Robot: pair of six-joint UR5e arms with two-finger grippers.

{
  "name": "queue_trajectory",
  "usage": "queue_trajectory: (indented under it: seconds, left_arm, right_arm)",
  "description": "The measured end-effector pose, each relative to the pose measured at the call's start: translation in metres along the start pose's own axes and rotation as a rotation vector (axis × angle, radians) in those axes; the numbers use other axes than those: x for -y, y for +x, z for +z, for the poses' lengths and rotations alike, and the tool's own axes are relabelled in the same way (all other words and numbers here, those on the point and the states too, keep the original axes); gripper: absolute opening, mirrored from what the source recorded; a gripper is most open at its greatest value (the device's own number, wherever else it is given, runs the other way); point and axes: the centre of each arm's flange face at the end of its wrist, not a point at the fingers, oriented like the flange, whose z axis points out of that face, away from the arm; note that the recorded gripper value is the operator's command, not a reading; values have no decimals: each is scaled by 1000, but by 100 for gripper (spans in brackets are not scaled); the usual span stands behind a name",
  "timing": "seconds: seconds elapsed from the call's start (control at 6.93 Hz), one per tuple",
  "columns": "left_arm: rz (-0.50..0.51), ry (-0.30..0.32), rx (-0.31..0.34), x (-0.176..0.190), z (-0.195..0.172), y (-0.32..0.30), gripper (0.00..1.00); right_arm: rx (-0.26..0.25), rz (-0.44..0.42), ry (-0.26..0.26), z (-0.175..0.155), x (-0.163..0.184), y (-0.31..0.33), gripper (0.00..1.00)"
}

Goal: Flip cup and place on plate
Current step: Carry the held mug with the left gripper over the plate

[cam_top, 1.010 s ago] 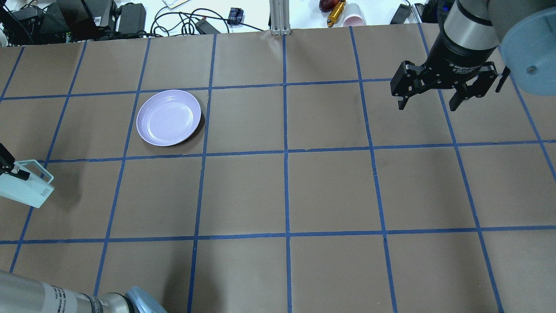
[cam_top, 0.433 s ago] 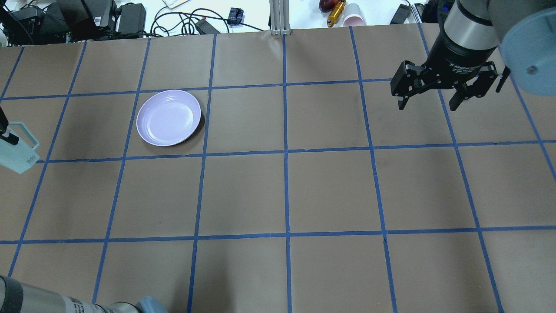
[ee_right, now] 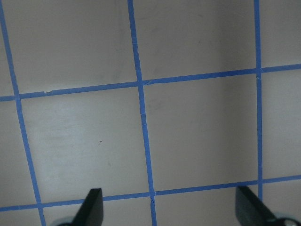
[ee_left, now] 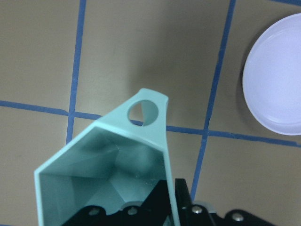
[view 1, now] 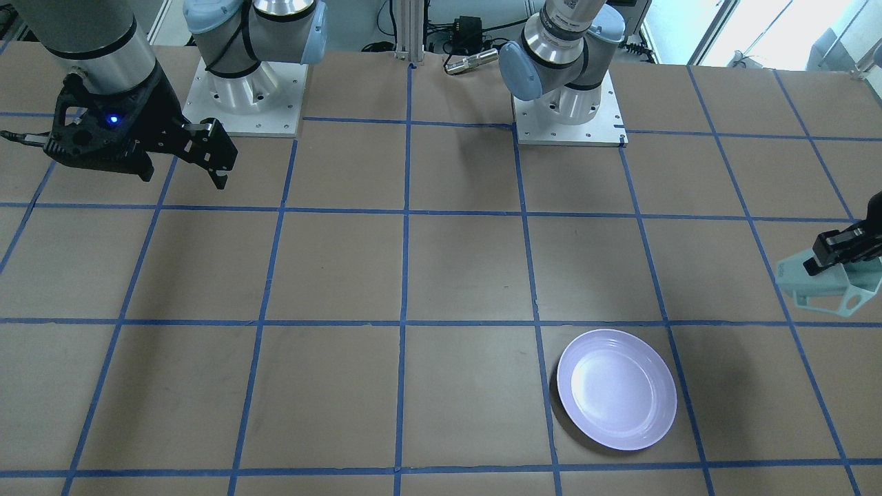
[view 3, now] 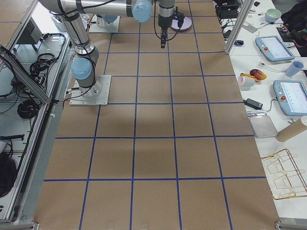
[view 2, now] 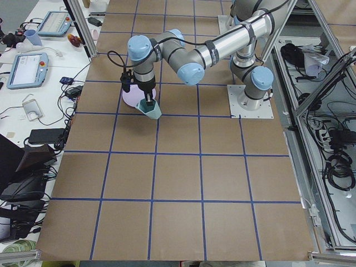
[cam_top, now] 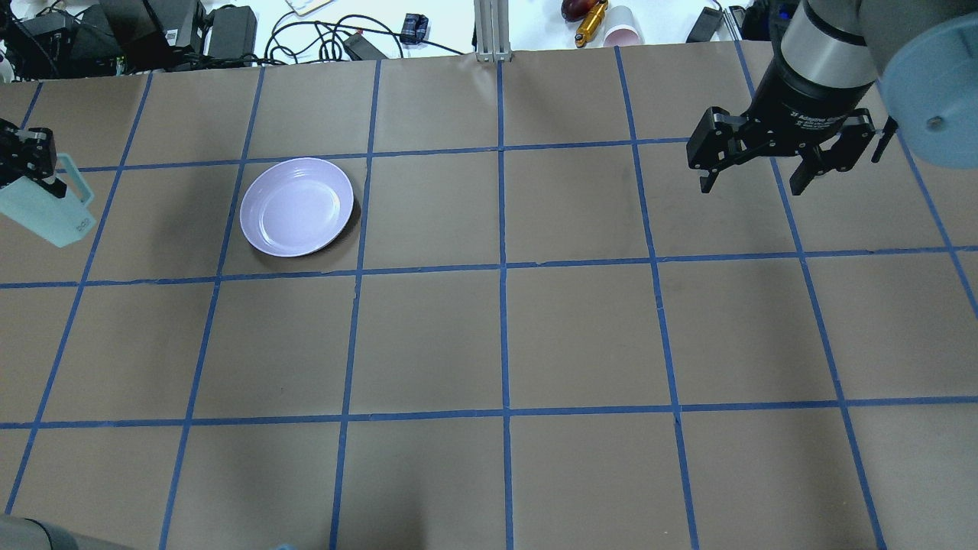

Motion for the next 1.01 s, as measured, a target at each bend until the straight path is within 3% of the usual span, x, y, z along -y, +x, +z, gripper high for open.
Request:
queue_trajectory:
  seconds: [0.43, 1.01]
  left_arm:
    - [-20, 71, 31, 7, -8, 100, 0]
    - [-49, 100, 113, 3, 27, 180, 0]
  right_arm:
    - [0, 0, 0, 0, 0, 0, 100]
    - [1, 0, 0, 0, 0, 0, 100]
